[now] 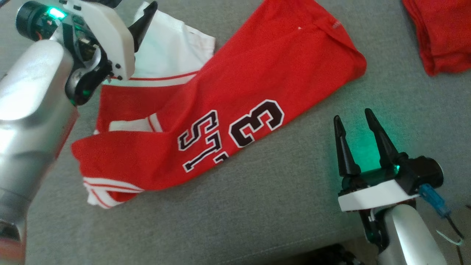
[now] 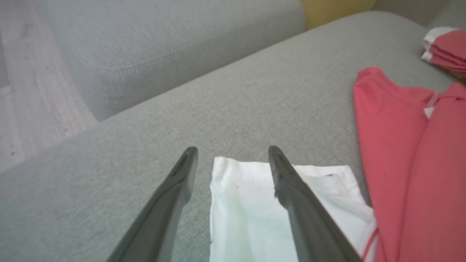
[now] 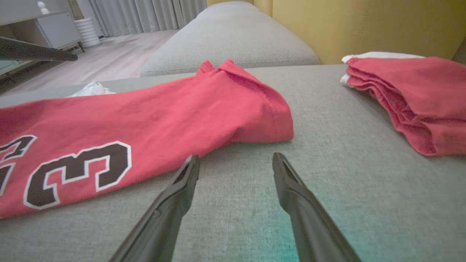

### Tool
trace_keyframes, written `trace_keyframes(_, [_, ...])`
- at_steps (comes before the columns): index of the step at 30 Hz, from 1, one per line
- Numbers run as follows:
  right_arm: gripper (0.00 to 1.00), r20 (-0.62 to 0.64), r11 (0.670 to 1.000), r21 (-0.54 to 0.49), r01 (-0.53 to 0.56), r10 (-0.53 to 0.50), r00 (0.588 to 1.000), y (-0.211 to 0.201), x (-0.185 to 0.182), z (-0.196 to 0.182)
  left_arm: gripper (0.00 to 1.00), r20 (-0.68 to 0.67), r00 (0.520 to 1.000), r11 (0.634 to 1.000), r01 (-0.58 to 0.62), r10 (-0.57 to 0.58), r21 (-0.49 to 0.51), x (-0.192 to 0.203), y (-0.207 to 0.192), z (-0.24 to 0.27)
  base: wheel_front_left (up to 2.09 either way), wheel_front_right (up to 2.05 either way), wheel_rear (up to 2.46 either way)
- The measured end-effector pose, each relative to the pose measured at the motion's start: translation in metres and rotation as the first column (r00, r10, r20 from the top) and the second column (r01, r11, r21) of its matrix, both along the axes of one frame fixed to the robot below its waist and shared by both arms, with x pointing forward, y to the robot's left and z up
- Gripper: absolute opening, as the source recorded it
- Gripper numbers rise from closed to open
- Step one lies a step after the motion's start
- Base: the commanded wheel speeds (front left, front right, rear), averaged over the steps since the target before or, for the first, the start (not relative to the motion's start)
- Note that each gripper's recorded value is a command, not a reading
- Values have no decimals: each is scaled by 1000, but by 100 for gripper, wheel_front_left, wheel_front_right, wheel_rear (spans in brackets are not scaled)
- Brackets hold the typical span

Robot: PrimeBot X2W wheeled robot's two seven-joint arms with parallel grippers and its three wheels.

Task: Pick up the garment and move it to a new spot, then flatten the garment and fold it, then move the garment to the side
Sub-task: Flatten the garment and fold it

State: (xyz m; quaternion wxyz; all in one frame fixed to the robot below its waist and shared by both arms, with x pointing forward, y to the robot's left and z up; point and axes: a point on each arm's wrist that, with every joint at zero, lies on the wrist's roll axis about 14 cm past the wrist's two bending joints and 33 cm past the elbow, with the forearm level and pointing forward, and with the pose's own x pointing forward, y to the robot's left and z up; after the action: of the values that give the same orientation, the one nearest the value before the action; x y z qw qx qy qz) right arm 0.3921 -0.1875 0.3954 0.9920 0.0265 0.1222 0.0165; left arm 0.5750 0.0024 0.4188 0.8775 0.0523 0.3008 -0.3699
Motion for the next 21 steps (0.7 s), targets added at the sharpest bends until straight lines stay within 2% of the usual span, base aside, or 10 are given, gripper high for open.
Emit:
trace_keyframes(3, [100,-20,1000,-6,12,-12,1000,-4,-3,-6,100,-46,999,1000,14,-14,14,0,-4,-16,0,0,0])
trace_keyframes(6, [100,-36,999,-15,28,-28,999,-10,-3,-11,100,-84,996,997,38,-32,69,3,-3,-37,0,0,0])
trace_keyframes(12, [100,-31,999,-26,31,-32,999,-14,4,-11,100,-95,995,989,35,-22,141,16,8,-54,0,0,0])
trace_keyframes(13, [100,-25,999,-17,41,-41,999,-16,5,-10,94,-92,995,989,37,-24,145,17,8,-53,0,0,0])
trace_keyframes(14, [100,-15,998,-7,57,-57,998,-19,6,-7,51,-91,996,990,38,-25,138,17,7,-52,0,0,0])
trace_keyframes(15, [100,-4,998,-8,68,-68,998,-23,8,-4,18,-88,996,991,40,-29,127,17,5,-51,0,0,0])
trace_keyframes(16, [100,9,997,-12,76,-76,997,-27,11,-1,0,-86,996,992,42,-32,117,15,4,-51,0,0,0])
trace_keyframes(21, [100,173,998,-24,58,-53,984,-34,56,43,0,-100,993,994,76,-68,82,4,-3,-50,0,0,0])
